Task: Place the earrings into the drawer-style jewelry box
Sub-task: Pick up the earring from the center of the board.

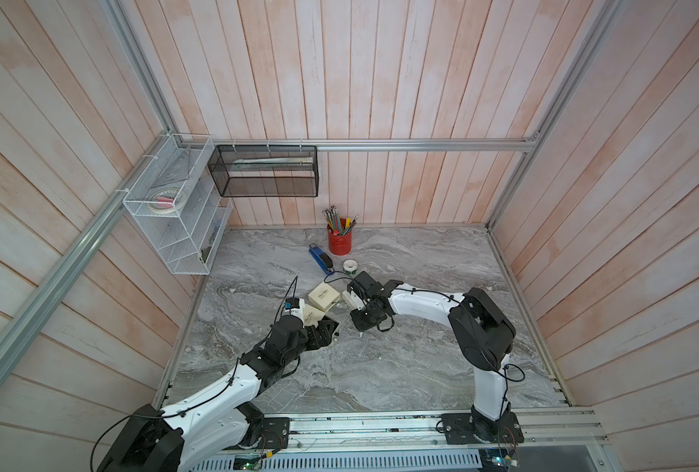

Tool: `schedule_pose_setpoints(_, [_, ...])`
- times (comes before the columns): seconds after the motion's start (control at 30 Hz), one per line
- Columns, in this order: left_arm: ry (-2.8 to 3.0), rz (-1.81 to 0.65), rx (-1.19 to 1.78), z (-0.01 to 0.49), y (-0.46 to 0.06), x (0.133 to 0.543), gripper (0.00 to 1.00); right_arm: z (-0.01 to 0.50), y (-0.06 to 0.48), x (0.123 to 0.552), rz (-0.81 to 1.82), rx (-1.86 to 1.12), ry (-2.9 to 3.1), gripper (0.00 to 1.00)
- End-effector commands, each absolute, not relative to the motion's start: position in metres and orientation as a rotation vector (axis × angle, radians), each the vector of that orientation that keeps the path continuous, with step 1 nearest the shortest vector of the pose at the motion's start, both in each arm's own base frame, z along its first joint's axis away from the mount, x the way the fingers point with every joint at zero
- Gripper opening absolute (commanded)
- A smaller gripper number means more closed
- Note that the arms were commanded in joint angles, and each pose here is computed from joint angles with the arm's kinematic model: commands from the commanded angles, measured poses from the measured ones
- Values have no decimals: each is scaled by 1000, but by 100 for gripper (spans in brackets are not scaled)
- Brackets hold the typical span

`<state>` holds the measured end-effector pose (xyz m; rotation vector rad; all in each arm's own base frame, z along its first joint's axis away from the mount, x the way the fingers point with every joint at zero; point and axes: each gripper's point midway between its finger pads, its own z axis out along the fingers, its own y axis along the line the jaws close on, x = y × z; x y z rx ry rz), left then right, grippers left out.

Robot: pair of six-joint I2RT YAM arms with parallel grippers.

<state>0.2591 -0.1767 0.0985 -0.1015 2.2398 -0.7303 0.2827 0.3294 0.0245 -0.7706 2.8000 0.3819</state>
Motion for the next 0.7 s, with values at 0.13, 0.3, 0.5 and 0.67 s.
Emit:
schedule_pose_setpoints(0.13, [2209, -728, -76, 111, -182, 266, 100, 21, 328, 280, 346, -784, 2821, 27])
schedule_pose_setpoints(0.3, [2208, -721, -73, 112, -181, 266, 100, 21, 330, 280, 346, -792, 2820, 28])
schedule_pose_setpoints(0.5, [2210, -726, -68, 111, -182, 266, 100, 21, 331, 275, 354, -814, 2826, 30])
schedule_pose_setpoints(0.67, [2217, -741, -68, 109, -182, 263, 100, 21, 331, 268, 357, -835, 2833, 31])
